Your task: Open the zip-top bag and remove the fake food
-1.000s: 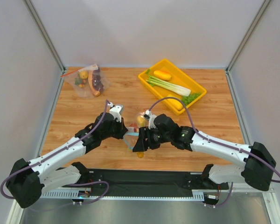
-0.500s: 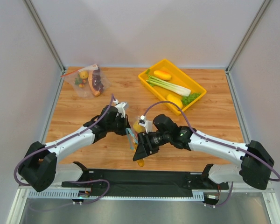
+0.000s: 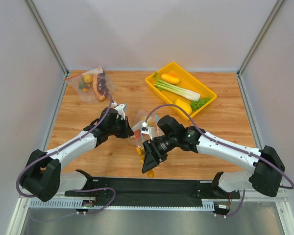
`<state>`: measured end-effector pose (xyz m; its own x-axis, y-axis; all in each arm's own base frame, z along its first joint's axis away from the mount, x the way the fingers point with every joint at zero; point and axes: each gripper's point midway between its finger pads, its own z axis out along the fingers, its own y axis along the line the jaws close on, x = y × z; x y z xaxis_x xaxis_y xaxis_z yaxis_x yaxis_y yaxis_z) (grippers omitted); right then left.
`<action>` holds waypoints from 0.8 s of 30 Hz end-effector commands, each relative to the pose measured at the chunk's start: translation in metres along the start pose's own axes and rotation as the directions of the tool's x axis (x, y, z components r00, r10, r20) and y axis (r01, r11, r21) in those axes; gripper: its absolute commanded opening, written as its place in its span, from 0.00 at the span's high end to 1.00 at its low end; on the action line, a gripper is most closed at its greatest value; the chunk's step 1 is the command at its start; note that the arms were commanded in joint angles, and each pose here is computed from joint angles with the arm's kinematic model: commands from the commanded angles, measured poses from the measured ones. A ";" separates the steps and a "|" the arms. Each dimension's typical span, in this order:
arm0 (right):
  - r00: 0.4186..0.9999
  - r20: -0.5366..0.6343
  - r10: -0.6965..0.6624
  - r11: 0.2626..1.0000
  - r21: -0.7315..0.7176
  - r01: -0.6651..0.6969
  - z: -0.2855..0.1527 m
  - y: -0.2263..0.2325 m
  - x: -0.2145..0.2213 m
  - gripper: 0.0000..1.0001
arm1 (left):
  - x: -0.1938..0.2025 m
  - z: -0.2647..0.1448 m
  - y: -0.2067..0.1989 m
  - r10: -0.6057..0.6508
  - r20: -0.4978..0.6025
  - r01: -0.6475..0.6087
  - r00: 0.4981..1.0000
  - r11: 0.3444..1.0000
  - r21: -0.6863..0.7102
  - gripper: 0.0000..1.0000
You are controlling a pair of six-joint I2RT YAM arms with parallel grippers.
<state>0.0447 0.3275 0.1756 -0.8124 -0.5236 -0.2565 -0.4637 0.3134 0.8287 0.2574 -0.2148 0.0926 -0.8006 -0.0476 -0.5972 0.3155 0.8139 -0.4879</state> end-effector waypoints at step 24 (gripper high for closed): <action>0.717 0.685 -0.126 0.753 0.536 -0.380 -0.267 -0.180 -0.222 0.82 | -0.007 -0.073 -0.020 0.092 0.122 -0.098 0.988 0.994 0.041 1.00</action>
<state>0.3682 0.2117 0.2333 -0.7795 0.1225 -0.6143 -0.3287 0.7548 0.5676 0.2237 -0.1911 0.1487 -0.7142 -0.0487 -0.6982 0.3943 0.7963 -0.4588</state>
